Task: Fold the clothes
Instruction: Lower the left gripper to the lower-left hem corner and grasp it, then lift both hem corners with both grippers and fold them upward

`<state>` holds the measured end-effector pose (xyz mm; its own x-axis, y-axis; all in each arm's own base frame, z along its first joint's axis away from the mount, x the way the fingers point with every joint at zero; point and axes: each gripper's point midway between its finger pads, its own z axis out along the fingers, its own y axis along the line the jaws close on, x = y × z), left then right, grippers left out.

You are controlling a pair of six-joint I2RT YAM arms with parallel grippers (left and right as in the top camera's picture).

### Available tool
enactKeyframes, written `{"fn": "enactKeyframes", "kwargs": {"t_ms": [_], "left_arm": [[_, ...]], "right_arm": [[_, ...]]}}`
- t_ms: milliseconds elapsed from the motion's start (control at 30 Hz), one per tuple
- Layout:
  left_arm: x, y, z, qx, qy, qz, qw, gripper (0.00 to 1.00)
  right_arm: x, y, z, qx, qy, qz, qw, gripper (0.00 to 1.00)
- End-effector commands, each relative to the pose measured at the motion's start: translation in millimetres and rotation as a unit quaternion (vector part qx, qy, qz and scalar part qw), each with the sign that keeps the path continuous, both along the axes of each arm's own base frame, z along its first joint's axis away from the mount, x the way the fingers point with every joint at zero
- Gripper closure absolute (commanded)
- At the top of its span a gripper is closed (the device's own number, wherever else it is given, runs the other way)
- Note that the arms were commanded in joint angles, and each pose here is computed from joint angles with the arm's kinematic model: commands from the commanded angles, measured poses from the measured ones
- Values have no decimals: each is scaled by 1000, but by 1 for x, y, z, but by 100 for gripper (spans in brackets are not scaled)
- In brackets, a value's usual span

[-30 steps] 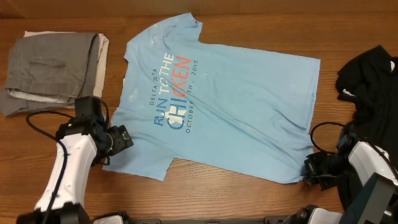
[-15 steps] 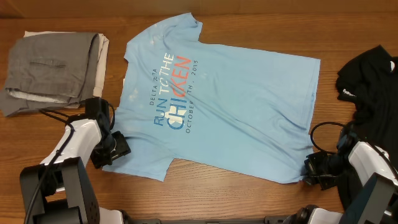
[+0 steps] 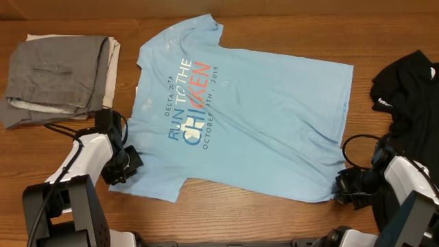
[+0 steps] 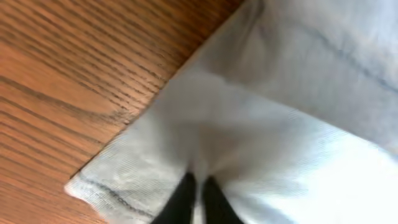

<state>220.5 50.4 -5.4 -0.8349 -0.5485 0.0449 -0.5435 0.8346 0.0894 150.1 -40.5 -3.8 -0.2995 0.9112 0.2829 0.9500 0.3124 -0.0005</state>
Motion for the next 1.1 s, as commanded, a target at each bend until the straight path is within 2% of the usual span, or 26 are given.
{"fn": "enactKeyframes", "kwargs": {"t_ms": [0, 67, 100, 133, 367, 567, 867, 1067], "left_arm": [[-27, 8, -16, 25, 51, 10, 998, 96], [-27, 8, -16, 25, 51, 10, 998, 96], [-27, 8, -15, 25, 51, 10, 998, 96], [-27, 8, -14, 25, 52, 10, 998, 96], [-5, -1, 40, -12, 43, 18, 999, 96], [-2, -11, 88, -39, 31, 22, 999, 96], [-12, -9, 128, -25, 5, 19, 999, 96], [-11, 3, 168, 12, -8, 17, 1000, 96]], "right_arm": [[-11, -2, -7, -13, 20, 5, 1000, 87], [-11, -2, -8, -13, 19, 5, 1000, 87], [-11, -2, -7, -13, 19, 5, 1000, 95], [-11, -2, -7, -13, 19, 5, 1000, 96], [3, -5, 16, -10, 15, 42, 999, 96], [9, 16, 27, -1, 22, 92, 995, 96], [22, 23, 63, -9, 30, 138, 990, 96], [27, 19, 91, -26, 38, 160, 986, 96]]}}
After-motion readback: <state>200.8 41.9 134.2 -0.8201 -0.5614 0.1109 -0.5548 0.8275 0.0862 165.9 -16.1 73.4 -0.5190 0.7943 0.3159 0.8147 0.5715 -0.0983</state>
